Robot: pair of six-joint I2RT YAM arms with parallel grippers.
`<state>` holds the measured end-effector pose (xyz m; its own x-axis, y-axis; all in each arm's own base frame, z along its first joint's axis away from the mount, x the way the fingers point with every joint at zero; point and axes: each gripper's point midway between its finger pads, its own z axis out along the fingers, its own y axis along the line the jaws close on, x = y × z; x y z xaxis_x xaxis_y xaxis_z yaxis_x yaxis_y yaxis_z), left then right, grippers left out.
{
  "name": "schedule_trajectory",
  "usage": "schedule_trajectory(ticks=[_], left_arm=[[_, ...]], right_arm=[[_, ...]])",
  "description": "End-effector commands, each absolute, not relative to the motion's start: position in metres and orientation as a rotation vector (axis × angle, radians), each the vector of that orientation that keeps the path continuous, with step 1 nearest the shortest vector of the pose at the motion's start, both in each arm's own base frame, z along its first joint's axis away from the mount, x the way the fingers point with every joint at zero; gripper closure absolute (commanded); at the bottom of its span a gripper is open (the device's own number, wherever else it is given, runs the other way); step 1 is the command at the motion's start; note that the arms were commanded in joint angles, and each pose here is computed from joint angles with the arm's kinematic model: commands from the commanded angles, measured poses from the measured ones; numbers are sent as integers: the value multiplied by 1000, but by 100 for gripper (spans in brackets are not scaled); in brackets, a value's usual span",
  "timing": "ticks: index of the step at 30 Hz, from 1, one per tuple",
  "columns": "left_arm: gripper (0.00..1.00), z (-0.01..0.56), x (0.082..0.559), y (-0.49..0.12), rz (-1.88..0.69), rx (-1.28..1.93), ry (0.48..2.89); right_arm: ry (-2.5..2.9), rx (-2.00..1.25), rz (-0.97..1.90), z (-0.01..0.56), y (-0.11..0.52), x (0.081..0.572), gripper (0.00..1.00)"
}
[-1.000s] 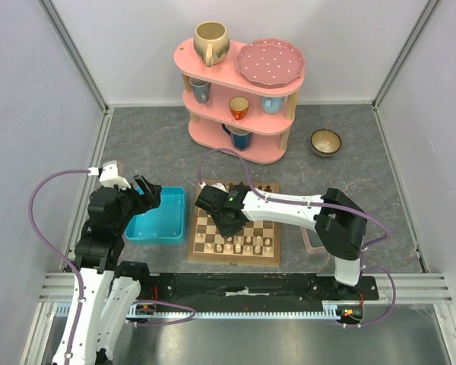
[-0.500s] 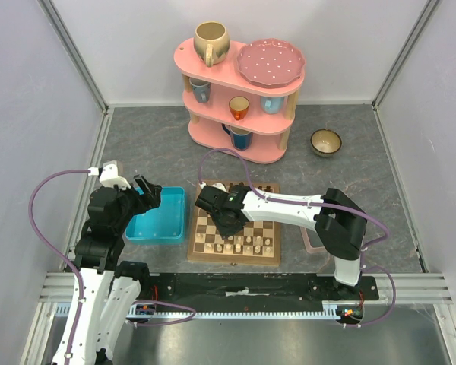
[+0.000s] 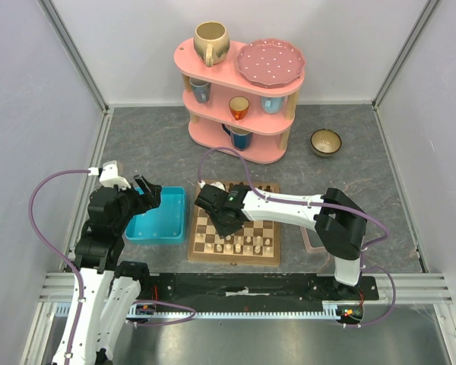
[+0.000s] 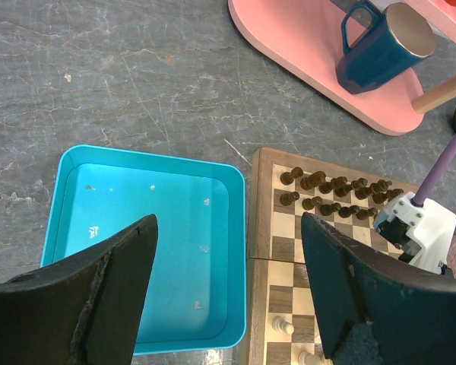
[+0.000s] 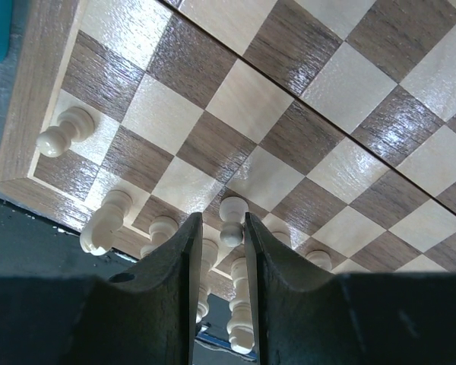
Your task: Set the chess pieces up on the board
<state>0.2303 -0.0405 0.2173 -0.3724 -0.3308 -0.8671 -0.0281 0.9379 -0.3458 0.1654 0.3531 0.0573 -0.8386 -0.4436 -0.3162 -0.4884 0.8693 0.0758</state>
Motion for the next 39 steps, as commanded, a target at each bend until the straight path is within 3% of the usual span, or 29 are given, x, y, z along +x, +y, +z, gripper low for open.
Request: schedule_trajectory(ticks=[1, 24, 39], left_arm=[[18, 228, 235, -42, -333, -227, 1884], [17, 227, 236, -42, -332, -225, 1885], [17, 227, 235, -42, -332, -225, 1885]], right_arm=[[2716, -665, 322, 73, 368, 171, 64], [2720, -648, 271, 71, 357, 174, 59], [2733, -663, 200, 69, 345, 174, 60]])
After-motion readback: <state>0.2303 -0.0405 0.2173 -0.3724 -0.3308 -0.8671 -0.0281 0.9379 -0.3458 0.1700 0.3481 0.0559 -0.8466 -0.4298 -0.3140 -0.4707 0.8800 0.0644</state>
